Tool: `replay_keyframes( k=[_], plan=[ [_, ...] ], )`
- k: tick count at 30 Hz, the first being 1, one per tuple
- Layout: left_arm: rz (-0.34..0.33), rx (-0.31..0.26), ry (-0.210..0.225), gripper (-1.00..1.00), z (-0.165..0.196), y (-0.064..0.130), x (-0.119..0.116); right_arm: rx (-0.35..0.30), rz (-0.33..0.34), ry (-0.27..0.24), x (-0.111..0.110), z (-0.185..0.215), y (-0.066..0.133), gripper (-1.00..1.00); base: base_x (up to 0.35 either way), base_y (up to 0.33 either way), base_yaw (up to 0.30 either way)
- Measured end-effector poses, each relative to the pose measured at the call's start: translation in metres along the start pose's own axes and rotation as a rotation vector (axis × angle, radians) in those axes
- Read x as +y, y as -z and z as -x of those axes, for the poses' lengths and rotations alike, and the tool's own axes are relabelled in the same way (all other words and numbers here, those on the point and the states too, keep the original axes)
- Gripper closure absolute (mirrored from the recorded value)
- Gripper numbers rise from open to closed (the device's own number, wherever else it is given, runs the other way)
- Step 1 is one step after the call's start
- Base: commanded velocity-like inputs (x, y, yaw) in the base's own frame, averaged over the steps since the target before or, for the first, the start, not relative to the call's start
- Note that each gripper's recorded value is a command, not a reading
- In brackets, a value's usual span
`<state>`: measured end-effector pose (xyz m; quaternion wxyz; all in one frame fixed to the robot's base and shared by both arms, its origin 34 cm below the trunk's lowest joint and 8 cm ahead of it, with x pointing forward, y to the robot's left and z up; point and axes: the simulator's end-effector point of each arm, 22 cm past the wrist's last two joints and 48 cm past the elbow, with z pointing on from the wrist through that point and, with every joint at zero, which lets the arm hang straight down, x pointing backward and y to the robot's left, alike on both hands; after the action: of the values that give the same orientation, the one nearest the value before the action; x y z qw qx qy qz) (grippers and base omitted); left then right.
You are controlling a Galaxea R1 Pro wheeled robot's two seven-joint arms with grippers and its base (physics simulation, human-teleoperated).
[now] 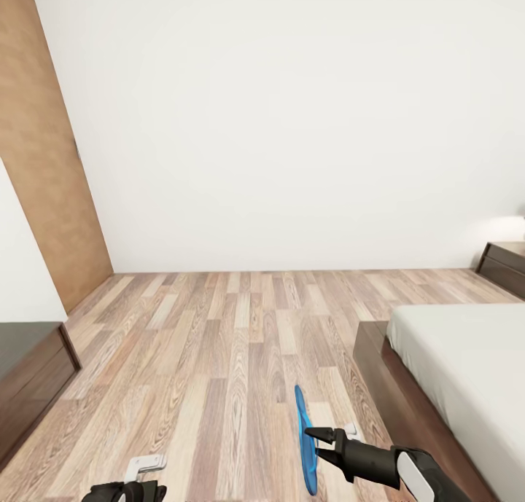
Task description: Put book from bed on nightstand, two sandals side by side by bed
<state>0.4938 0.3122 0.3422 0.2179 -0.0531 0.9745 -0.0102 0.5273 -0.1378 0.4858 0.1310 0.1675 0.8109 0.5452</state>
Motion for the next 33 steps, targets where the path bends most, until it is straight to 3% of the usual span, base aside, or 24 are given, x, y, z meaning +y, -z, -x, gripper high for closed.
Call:
replay_keyframes(
  k=[17, 24, 33],
  plan=[
    [0.009, 0.0, 0.002, -1.0, -0.024, -0.03, 0.008, -0.009, -0.018, 0.004, -0.041, -0.002, 0.0, 1.0, 0.0, 0.0, 0.0],
    [0.04, -0.004, -0.001, -1.0, -0.031, -0.04, 0.031, -0.018, -0.013, 0.035, -0.049, 0.002, -0.001, 1.0, 0.0, 0.0, 0.0],
    [0.052, -0.006, -0.003, -1.0, -0.038, -0.049, 0.041, -0.018, -0.011, 0.037, -0.06, -0.002, -0.006, 1.0, 0.0, 0.0, 0.0]
  ],
)
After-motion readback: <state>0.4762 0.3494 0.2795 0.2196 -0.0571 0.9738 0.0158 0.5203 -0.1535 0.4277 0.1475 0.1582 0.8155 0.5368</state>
